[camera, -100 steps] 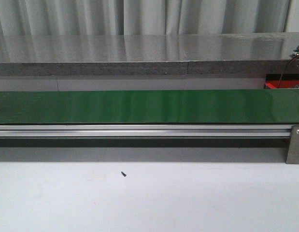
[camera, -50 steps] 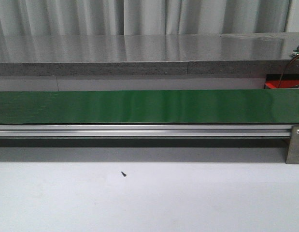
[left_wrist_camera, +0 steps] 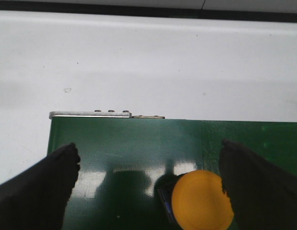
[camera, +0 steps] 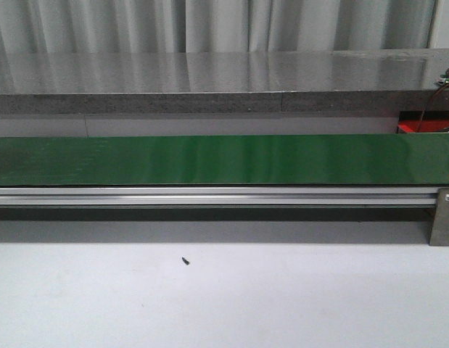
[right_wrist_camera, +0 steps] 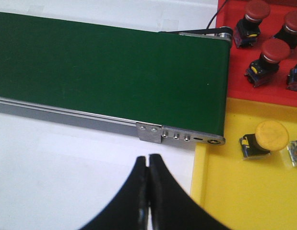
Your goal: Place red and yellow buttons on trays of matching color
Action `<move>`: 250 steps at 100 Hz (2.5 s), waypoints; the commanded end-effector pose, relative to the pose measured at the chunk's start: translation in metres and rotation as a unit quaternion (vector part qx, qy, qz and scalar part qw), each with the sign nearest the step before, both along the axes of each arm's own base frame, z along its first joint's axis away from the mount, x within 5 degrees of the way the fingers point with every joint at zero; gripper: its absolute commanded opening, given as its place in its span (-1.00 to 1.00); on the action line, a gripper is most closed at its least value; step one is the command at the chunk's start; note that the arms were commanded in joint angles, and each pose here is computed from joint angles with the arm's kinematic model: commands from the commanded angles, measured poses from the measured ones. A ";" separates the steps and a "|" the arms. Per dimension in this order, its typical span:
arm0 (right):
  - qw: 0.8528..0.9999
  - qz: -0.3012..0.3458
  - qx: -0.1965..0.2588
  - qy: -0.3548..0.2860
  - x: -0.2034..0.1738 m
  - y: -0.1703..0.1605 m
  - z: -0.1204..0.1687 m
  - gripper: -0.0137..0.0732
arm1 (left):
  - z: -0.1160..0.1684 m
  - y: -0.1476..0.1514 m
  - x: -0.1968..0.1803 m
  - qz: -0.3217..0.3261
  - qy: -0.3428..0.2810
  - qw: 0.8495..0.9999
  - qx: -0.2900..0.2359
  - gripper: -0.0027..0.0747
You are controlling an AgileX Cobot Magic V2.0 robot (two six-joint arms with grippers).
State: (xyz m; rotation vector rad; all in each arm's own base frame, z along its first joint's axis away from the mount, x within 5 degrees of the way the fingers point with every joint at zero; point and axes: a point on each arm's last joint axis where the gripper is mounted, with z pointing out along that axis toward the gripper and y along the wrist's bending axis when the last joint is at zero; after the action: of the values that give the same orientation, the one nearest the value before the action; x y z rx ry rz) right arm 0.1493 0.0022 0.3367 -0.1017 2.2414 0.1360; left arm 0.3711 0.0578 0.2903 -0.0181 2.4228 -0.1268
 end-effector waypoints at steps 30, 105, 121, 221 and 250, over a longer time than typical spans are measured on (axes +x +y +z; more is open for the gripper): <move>0.999 -0.005 -0.002 -0.041 0.001 0.000 0.013 -0.84 | 0.069 0.021 0.000 0.050 -0.150 0.987 0.027 0.59; 0.999 -0.005 -0.002 -0.041 0.001 0.000 0.013 -0.84 | 0.027 0.145 0.061 0.135 -0.123 0.976 0.120 0.59; 0.999 -0.005 -0.002 -0.041 0.001 0.000 0.013 -0.84 | 0.013 0.157 0.069 0.143 -0.120 0.974 0.125 0.59; 0.999 -0.005 -0.002 -0.041 0.001 0.000 0.013 -0.84 | -0.069 0.185 0.095 0.173 -0.102 0.973 0.112 0.59; 0.999 -0.005 -0.002 -0.041 0.001 0.000 0.013 -0.84 | -0.067 0.187 0.097 0.183 -0.123 0.969 0.112 0.59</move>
State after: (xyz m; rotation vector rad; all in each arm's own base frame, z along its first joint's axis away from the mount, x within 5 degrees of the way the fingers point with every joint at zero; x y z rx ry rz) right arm 0.1493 0.0022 0.3367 -0.1017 2.2414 0.1360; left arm 0.4662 0.2419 0.1748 -0.3077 2.2995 0.2536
